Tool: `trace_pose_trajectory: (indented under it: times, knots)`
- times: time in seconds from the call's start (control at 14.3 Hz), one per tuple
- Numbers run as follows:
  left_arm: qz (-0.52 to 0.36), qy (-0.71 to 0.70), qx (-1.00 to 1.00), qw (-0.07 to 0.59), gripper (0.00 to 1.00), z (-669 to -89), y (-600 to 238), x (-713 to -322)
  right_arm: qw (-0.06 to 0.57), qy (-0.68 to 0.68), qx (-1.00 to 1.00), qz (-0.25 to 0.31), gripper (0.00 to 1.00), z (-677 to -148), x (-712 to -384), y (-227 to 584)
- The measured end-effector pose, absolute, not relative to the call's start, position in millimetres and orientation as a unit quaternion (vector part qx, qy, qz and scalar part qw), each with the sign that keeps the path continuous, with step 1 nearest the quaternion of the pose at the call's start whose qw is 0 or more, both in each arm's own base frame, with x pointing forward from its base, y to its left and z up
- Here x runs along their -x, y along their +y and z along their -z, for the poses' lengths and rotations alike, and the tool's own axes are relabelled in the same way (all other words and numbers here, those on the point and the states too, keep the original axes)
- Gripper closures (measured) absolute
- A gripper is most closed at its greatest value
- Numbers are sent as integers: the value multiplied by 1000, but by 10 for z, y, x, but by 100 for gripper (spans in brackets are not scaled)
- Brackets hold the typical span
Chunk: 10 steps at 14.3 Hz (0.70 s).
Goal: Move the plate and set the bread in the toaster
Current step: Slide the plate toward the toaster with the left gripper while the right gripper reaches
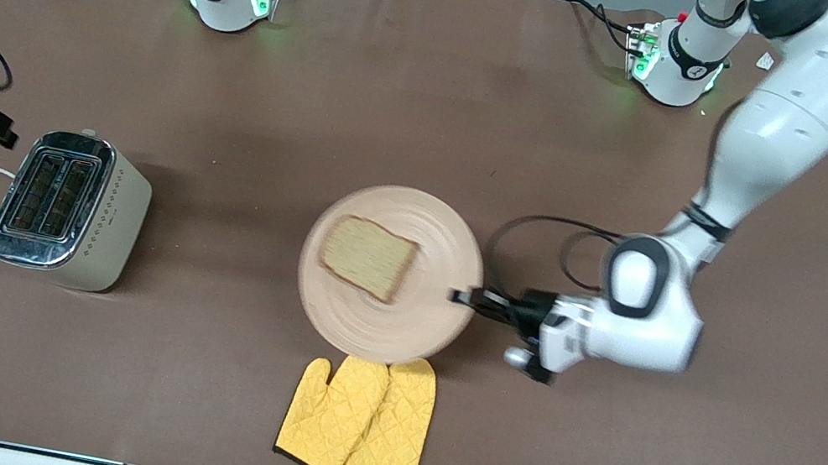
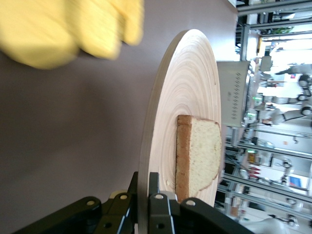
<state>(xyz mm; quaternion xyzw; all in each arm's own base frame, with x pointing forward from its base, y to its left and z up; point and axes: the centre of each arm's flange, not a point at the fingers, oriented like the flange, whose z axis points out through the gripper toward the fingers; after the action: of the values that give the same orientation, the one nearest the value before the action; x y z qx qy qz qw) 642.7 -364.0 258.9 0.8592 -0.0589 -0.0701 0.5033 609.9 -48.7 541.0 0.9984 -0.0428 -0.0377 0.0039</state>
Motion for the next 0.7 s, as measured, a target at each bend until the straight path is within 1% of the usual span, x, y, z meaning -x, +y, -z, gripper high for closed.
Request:
trace_pose_trajectory:
  times: [0.21, 0.42, 0.56, 0.7]
  knots:
    - [81, -56, -859, 502, 91, -2200, -4604, -5853, 10, -40, -997, 72, 0, -4870, -6272, -177]
    - [75, -61, -869, 484, 91, -1575, -5104, -5434, 25, -97, -991, 90, 0, -4318, -6306, 328]
    - [74, -65, -869, 485, 91, -1287, -5193, -5359, 34, -137, -986, 90, 0, -3855, -6215, 597]
    - [68, -67, -866, 491, 92, -1276, -5182, -5426, 30, -160, -983, 82, 0, -3373, -6039, 826]
